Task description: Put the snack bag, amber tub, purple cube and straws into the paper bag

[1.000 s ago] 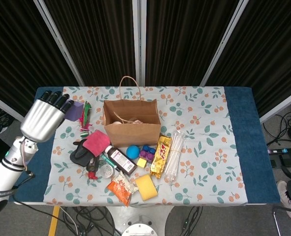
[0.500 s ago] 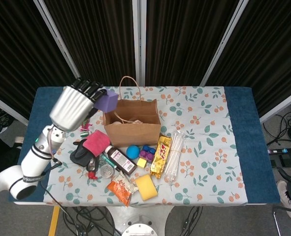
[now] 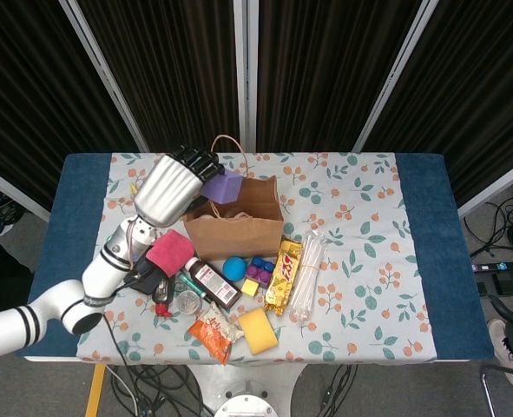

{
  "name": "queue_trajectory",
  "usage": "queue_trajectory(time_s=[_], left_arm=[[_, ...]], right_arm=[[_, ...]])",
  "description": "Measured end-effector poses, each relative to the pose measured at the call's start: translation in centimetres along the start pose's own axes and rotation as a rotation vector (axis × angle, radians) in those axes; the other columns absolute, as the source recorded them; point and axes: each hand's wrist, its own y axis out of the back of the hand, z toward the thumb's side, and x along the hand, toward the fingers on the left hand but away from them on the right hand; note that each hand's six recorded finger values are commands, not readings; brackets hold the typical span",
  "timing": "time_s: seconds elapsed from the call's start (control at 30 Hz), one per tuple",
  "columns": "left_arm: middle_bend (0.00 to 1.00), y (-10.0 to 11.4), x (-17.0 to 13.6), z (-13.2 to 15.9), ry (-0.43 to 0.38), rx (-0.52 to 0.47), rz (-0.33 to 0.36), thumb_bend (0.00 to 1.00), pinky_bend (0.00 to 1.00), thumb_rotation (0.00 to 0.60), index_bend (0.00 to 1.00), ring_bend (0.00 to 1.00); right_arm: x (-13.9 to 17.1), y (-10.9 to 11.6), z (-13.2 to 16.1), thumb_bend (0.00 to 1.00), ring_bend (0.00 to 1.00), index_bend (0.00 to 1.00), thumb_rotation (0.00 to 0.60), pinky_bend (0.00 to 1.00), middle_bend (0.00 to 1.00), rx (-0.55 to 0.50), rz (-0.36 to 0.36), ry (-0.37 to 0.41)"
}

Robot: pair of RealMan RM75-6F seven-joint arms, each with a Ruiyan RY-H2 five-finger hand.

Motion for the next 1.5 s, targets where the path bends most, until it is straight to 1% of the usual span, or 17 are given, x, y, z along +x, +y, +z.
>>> queue_trajectory(time_s=[0.07, 0.13, 0.17, 0.23, 0.33, 0.43, 0.67, 0.7, 0.77, 0.87, 0.97, 1.07, 1.13, 1.23, 1.33, 1.4, 1.5], left_arm=[[0.49, -0.4, 0.2, 0.4, -0.009, -0.012, -0.001, 0.26, 0.44, 0.6, 0.54, 0.39], [0.48, -0.7, 0.3, 0.7, -0.022, -0.011, -0.003, 0.26, 0.44, 0.6, 0.48, 0.39], [0.48, -0.8, 0.2, 0.9, -0.028, -0.012, -0.004, 0.25, 0.43, 0.6, 0.4, 0.39], [0.47, -1.0, 0.2, 1.1, -0.04, -0.011, -0.004, 0.23, 0.43, 0.6, 0.3, 0.39], [0.46, -1.0, 0.3, 1.1, -0.044, -0.007, 0.003, 0.21, 0.43, 0.6, 0.23, 0.39], [0.45, -0.9, 0.5, 0.9, -0.041, -0.002, 0.012, 0.2, 0.42, 0.6, 0.19, 0.38], [0.45, -0.5, 0.3, 0.2, -0.031, 0.024, 0.021, 0.19, 0.42, 0.6, 0.18, 0.38], [0.44, -0.2, 0.2, -0.2, -0.027, 0.035, 0.026, 0.2, 0.41, 0.6, 0.18, 0.37], [0.44, 0.2, 0.0, -0.8, -0.015, 0.057, 0.039, 0.2, 0.41, 0.6, 0.24, 0.37], [0.43, 1.3, -1.0, -2.8, 0.033, 0.102, 0.065, 0.2, 0.4, 0.6, 0.29, 0.36], [0.4, 1.8, -3.2, -5.6, 0.126, 0.123, 0.053, 0.2, 0.4, 0.6, 0.3, 0.33], [0.39, 1.7, -6.7, -8.3, 0.229, 0.122, 0.002, 0.19, 0.38, 0.6, 0.3, 0.32], [0.38, 1.0, -9.9, -9.5, 0.287, 0.114, -0.054, 0.17, 0.36, 0.6, 0.3, 0.31], [0.37, -0.4, -14.7, -10.2, 0.347, 0.082, -0.144, 0.16, 0.34, 0.6, 0.3, 0.29], [0.36, -1.7, -19.1, -10.0, 0.393, 0.027, -0.218, 0.16, 0.32, 0.6, 0.3, 0.28], [0.36, -2.4, -21.6, -9.7, 0.418, -0.012, -0.248, 0.16, 0.31, 0.6, 0.3, 0.27], [0.36, -2.8, -24.1, -9.4, 0.436, -0.043, -0.26, 0.15, 0.3, 0.6, 0.3, 0.27]], right_arm=[[0.2, 0.0, -0.3, 0.0, 0.13, 0.31, 0.6, 0.16, 0.26, 0.0, -0.002, -0.007], [0.2, 0.1, -0.5, 0.0, 0.13, 0.31, 0.6, 0.16, 0.26, 0.001, -0.003, -0.01], [0.2, 0.1, -0.7, 0.0, 0.13, 0.31, 0.6, 0.16, 0.26, 0.001, -0.003, -0.013], [0.1, 0.0, -0.8, 0.0, 0.13, 0.31, 0.6, 0.16, 0.26, 0.002, -0.001, -0.016], [-0.1, -0.2, -1.1, 0.0, 0.13, 0.31, 0.6, 0.16, 0.26, 0.001, 0.004, -0.023], [-0.4, -0.2, -1.2, 0.0, 0.13, 0.31, 0.6, 0.16, 0.26, 0.0, 0.008, -0.033], [-0.7, -0.2, -1.5, 0.0, 0.13, 0.31, 0.6, 0.16, 0.26, 0.001, 0.008, -0.04], [-0.7, -0.2, -1.5, 0.0, 0.13, 0.31, 0.6, 0.16, 0.26, 0.002, 0.008, -0.039], [-0.7, -0.1, -1.4, 0.0, 0.13, 0.31, 0.6, 0.16, 0.26, 0.002, 0.008, -0.037], [-0.7, 0.0, -1.3, 0.0, 0.13, 0.31, 0.6, 0.16, 0.26, 0.017, 0.011, -0.03], [-0.6, -0.1, -1.5, 0.0, 0.13, 0.31, 0.6, 0.16, 0.26, 0.052, 0.016, -0.02], [-0.6, -0.7, -1.7, 0.0, 0.13, 0.31, 0.6, 0.16, 0.26, 0.107, 0.037, 0.003], [-0.7, -1.2, -1.7, 0.0, 0.13, 0.31, 0.6, 0.16, 0.26, 0.153, 0.058, 0.024], [-1.1, -2.6, -1.7, 0.0, 0.13, 0.31, 0.6, 0.16, 0.27, 0.253, 0.101, 0.076], [-1.9, -4.5, -1.7, 0.0, 0.13, 0.31, 0.6, 0.16, 0.26, 0.372, 0.161, 0.141], [-2.7, -6.2, -1.8, 0.0, 0.13, 0.31, 0.6, 0.16, 0.26, 0.457, 0.212, 0.182], [-3.7, -8.8, -2.1, 0.0, 0.13, 0.31, 0.6, 0.16, 0.26, 0.569, 0.29, 0.229]])
